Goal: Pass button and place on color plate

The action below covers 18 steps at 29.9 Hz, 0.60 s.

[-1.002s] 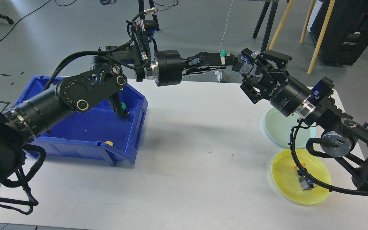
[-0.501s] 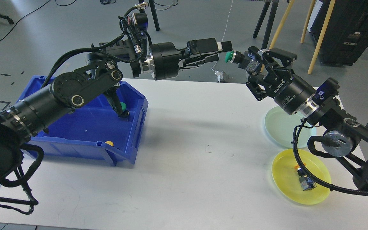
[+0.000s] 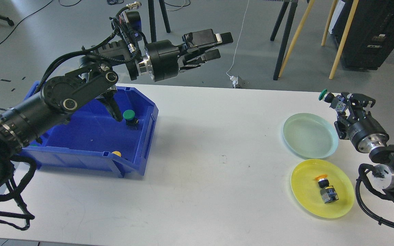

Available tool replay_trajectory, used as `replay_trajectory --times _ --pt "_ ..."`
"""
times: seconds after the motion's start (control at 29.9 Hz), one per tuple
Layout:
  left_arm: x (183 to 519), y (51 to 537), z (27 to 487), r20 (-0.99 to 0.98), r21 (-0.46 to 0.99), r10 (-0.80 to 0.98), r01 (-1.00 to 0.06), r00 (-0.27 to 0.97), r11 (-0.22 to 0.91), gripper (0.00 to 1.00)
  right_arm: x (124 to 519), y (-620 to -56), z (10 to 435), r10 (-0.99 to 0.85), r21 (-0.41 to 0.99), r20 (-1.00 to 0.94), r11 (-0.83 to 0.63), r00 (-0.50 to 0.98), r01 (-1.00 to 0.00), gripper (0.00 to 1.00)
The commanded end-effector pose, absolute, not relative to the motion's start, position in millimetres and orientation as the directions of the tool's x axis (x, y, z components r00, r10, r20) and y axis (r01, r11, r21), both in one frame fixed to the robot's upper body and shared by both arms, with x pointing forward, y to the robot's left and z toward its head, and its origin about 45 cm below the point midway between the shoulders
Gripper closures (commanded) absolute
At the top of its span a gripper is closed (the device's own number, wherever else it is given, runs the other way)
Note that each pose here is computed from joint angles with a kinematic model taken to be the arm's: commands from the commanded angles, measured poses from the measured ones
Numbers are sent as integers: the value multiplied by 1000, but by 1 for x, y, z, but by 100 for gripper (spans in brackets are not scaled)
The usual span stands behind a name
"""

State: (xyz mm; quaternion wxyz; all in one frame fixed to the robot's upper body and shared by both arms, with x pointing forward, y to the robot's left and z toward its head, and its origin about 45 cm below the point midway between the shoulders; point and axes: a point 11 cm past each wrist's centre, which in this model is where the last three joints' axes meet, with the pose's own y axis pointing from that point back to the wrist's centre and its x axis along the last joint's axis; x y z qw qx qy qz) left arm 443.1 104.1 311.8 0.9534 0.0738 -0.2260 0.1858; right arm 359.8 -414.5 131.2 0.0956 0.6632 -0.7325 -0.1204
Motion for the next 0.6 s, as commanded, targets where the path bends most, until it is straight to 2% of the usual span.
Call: replay_trajectory --times 0.0,0.13,0.23,0.27,0.37,0.4,0.43,0.57 --pt "443 103 312 457 55 320 -386 830 921 13 342 -436 97 -982 416 114 187 -153 -890 93" --pt "443 101 313 457 52 320 -384 830 922 13 347 -421 85 -986 443 130 151 -103 -884 90" --pt "443 103 311 450 51 327 -389 831 920 13 350 -415 85 -989 444 127 131 -82 -886 81" --pt "446 106 310 442 49 341 -402 830 914 13 351 -413 85 -989 443 124 127 -80 -887 73" --pt "453 121 305 375 12 420 -457 826 889 13 354 -408 87 -990 436 111 123 -82 -891 36" --pt "455 126 305 353 -2 443 -472 824 881 12 355 -406 87 -991 435 107 119 -79 -892 21" --pt "457 132 307 332 -16 466 -489 820 872 12 356 -406 88 -992 433 105 113 -74 -894 0" --pt "465 163 316 270 -59 551 -557 790 828 9 357 -404 89 -994 432 95 98 -63 -897 0"
